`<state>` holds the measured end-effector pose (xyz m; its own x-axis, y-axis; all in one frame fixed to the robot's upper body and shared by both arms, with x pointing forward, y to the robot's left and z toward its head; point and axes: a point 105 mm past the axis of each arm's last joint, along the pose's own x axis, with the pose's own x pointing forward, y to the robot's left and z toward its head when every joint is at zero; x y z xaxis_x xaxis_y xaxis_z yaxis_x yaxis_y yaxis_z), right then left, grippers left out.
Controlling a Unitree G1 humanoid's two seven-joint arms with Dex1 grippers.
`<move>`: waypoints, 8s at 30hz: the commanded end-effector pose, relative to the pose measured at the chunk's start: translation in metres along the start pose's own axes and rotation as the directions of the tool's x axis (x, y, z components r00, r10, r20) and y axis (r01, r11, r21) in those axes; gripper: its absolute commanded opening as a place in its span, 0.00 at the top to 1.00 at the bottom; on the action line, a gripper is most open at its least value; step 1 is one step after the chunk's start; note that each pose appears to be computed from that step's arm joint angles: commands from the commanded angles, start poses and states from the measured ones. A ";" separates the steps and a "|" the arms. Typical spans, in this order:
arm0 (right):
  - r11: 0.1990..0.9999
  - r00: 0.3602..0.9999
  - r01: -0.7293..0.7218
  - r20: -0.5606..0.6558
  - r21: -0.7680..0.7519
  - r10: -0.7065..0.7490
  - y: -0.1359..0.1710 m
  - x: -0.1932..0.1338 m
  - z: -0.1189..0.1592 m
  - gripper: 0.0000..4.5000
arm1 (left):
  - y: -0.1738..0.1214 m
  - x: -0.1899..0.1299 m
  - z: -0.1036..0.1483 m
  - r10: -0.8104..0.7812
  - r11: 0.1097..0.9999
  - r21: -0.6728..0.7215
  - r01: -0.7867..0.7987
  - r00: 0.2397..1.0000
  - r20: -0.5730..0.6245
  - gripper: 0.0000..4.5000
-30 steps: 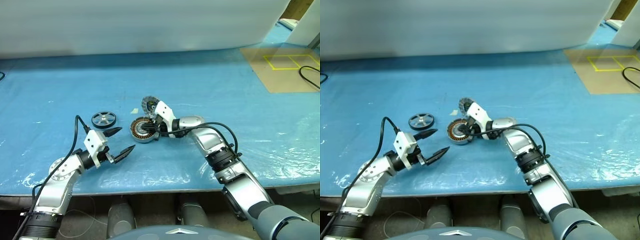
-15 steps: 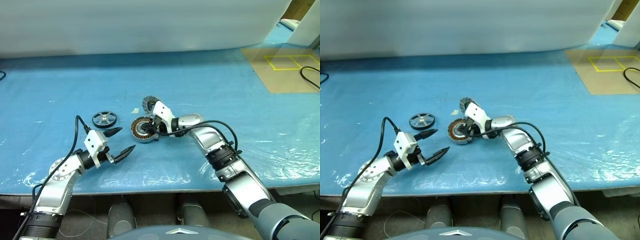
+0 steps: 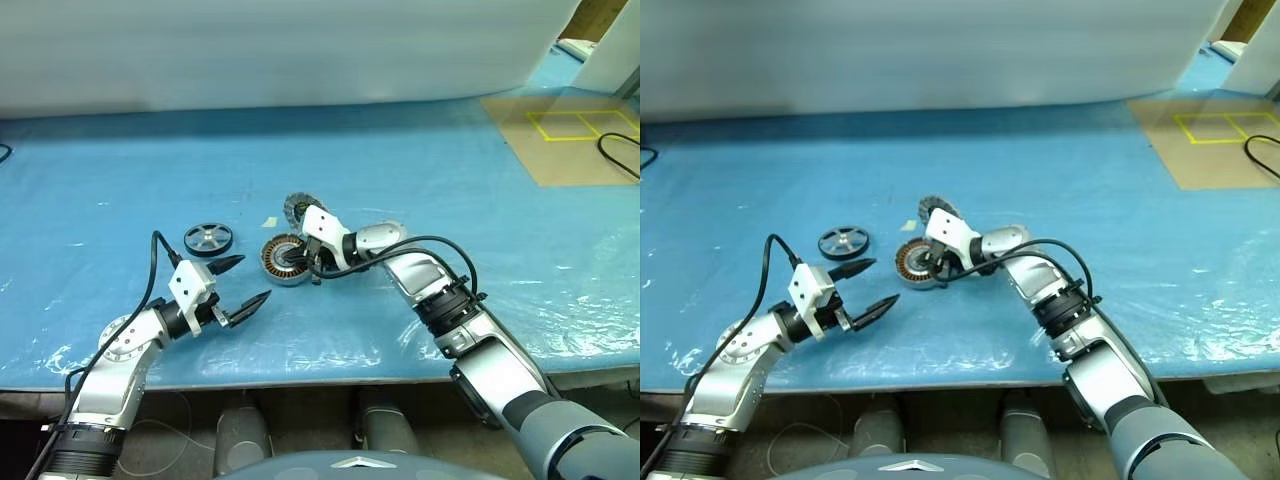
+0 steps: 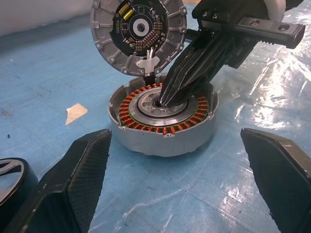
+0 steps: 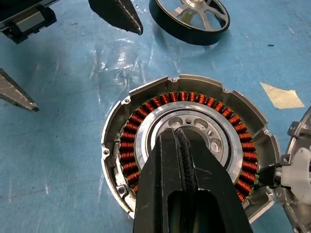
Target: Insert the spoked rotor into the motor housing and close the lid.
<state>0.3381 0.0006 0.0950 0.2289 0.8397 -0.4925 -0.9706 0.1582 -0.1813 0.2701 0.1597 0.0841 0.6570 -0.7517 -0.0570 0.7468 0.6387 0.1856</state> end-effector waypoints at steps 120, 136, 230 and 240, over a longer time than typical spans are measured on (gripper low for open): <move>0.999 0.950 0.029 0.311 0.022 -0.035 0.017 -0.046 0.017 0.99 | 0.151 -0.001 0.060 -0.240 0.951 0.053 0.304 0.837 -0.492 0.00; 0.994 0.949 0.075 0.301 0.076 -0.094 0.025 -0.048 0.012 0.99 | 0.151 0.017 0.057 -0.258 0.915 0.082 0.394 0.729 -0.634 0.00; 0.921 0.904 0.232 0.280 0.312 -0.322 0.052 -0.053 -0.005 1.00 | 0.134 0.033 0.021 -0.263 0.857 0.090 0.507 0.581 -0.770 0.61; 0.925 0.907 0.219 0.284 0.310 -0.310 0.050 -0.052 -0.004 1.00 | 0.132 0.040 0.040 -0.301 0.848 0.105 0.520 0.635 -0.712 0.64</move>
<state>0.2778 -0.0402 0.0941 0.4968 0.8455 -0.1956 -0.8613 0.5081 0.0085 0.3868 0.2123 0.1276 0.2391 -0.5178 -0.8214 0.9708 0.1447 0.1914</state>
